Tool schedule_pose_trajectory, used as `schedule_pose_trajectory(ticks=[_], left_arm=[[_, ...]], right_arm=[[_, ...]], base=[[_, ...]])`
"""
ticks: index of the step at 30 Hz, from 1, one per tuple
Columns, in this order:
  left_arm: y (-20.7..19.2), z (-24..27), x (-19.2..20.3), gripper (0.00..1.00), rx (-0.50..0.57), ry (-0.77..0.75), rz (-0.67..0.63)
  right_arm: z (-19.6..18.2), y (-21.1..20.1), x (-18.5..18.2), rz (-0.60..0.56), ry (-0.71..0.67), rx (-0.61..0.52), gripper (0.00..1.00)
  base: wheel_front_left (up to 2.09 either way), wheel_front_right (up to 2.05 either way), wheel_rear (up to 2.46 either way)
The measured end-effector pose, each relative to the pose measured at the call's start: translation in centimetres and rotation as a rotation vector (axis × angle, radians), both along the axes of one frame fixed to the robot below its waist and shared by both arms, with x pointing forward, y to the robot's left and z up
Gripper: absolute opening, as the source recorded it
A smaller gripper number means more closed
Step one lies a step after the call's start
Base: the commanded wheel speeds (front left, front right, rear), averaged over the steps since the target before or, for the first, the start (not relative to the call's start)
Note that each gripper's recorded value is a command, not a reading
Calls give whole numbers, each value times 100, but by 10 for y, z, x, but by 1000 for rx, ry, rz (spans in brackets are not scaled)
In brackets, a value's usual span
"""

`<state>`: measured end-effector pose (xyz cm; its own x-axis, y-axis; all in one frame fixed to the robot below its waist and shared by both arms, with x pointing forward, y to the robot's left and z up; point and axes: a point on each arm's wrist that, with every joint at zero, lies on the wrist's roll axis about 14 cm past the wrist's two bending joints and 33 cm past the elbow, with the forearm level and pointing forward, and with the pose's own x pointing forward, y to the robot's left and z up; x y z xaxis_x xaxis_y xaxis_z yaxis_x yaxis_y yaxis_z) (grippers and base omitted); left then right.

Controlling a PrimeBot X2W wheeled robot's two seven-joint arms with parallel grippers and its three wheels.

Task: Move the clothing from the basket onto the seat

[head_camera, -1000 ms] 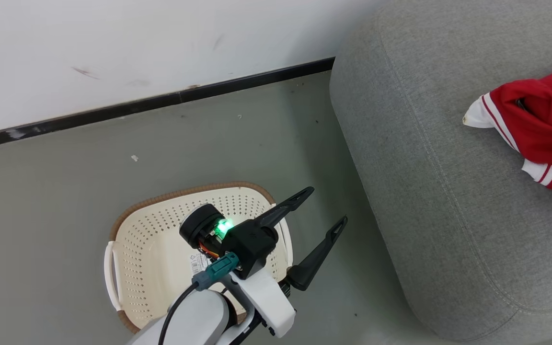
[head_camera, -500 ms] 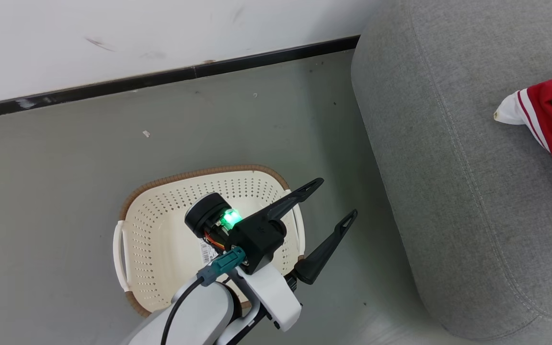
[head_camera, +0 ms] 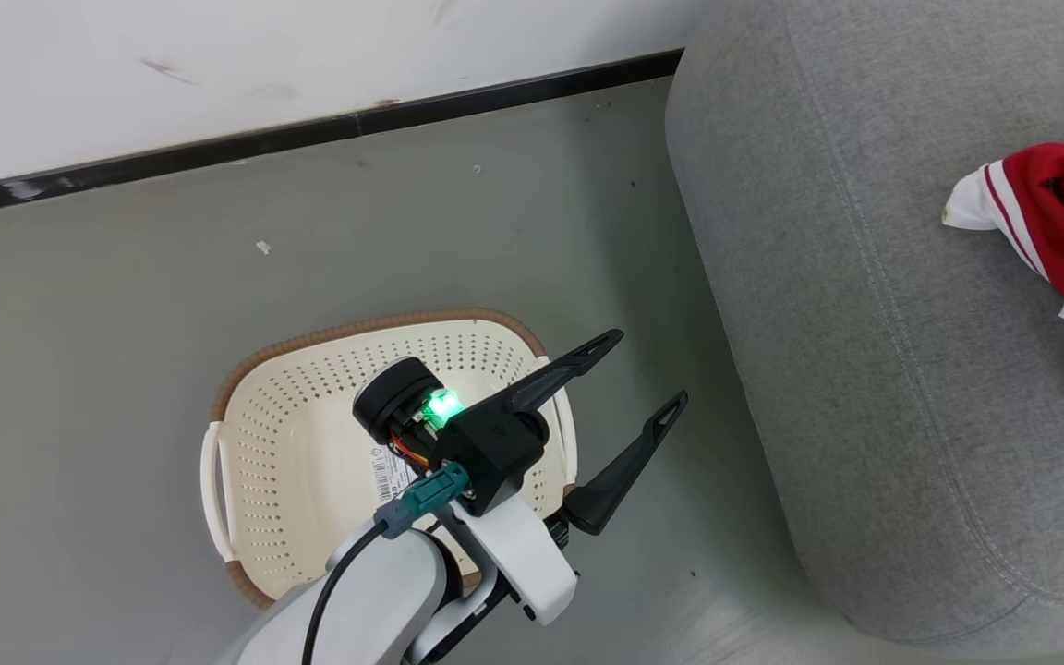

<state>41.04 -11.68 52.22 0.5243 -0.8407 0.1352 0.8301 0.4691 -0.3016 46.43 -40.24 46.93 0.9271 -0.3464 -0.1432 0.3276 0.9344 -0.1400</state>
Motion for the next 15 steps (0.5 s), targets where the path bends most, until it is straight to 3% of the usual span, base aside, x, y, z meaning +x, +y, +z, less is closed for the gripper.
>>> schedule_pose_trajectory(ticks=[15], left_arm=[[-9,-1,3,100,-9,1,-12]], right_arm=[[16,11,-22,66,-23,-54,100]], base=[[0,0,0]])
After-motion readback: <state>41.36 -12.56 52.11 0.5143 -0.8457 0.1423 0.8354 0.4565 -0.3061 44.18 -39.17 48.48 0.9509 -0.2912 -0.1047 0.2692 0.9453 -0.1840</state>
